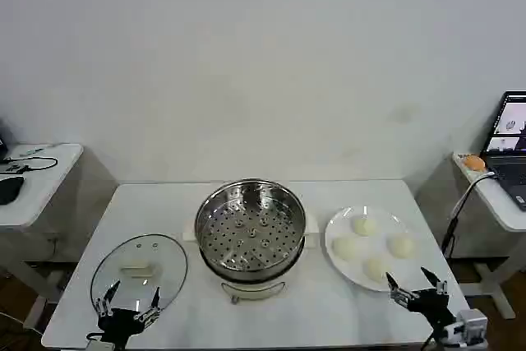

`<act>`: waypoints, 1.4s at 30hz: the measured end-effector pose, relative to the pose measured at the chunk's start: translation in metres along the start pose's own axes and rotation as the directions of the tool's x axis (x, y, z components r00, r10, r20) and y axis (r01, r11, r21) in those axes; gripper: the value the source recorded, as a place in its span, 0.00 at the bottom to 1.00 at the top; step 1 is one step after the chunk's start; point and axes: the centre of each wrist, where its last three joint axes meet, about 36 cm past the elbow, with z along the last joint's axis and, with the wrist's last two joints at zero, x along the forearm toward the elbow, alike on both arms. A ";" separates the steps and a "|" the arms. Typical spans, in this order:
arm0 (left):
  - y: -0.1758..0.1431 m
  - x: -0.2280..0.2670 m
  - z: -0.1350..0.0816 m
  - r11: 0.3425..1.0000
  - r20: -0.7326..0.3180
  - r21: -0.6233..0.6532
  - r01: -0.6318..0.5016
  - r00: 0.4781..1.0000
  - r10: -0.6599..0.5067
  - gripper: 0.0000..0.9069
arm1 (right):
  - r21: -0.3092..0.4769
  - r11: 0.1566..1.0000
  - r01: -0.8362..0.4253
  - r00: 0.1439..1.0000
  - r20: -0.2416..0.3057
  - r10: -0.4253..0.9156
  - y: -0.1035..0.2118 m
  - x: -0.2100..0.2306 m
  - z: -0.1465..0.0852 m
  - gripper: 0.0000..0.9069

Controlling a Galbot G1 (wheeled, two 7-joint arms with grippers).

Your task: Take steamed baozi put them in steamer then cover it.

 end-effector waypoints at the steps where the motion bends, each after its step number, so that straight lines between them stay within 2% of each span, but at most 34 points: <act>1: 0.000 0.000 0.000 1.000 0.001 -0.001 0.001 1.000 -0.001 1.00 | 0.012 1.000 -0.002 1.000 0.004 0.002 -0.005 -0.003 -0.005 1.00; 7: 0.000 -0.002 -0.003 1.000 0.013 -0.005 0.008 1.000 -0.008 1.00 | 0.133 0.991 0.028 1.000 0.004 -0.029 -0.035 -0.027 -0.044 1.00; 13: -0.002 -0.003 -0.008 1.000 0.033 -0.009 0.008 0.999 -0.008 1.00 | 0.320 0.943 0.091 0.996 -0.015 -0.091 -0.074 -0.060 -0.094 1.00; 16: -0.002 -0.003 -0.011 1.000 0.042 -0.009 0.009 0.999 -0.009 1.00 | 0.431 0.891 0.144 0.989 -0.051 -0.135 -0.094 -0.076 -0.123 1.00; 21: -0.001 -0.004 -0.015 1.000 0.061 -0.012 0.008 0.998 -0.007 1.00 | 0.591 0.761 0.266 0.964 -0.161 -0.212 -0.122 -0.104 -0.172 1.00; 26: 0.000 -0.003 -0.019 1.000 0.072 -0.013 0.010 0.997 -0.009 1.00 | 0.678 0.614 0.404 0.915 -0.307 -0.263 -0.136 -0.135 -0.208 1.00; 29: 0.001 -0.002 -0.020 1.000 0.077 -0.014 0.012 0.997 -0.011 1.00 | 0.706 0.525 0.476 0.879 -0.390 -0.273 -0.137 -0.154 -0.227 1.00; 35: 0.000 -0.001 -0.023 1.000 0.083 -0.011 0.011 0.996 -0.010 1.00 | 0.727 0.375 0.575 0.818 -0.516 -0.253 -0.130 -0.193 -0.256 1.00; 39: -0.001 -0.001 -0.025 1.000 0.088 -0.009 0.010 0.996 -0.009 1.00 | 0.715 0.286 0.638 0.770 -0.587 -0.249 -0.118 -0.223 -0.263 1.00; 42: -0.001 0.000 -0.026 1.000 0.090 -0.008 0.009 0.996 -0.008 1.00 | 0.694 0.223 0.685 0.728 -0.640 -0.244 -0.106 -0.245 -0.260 1.00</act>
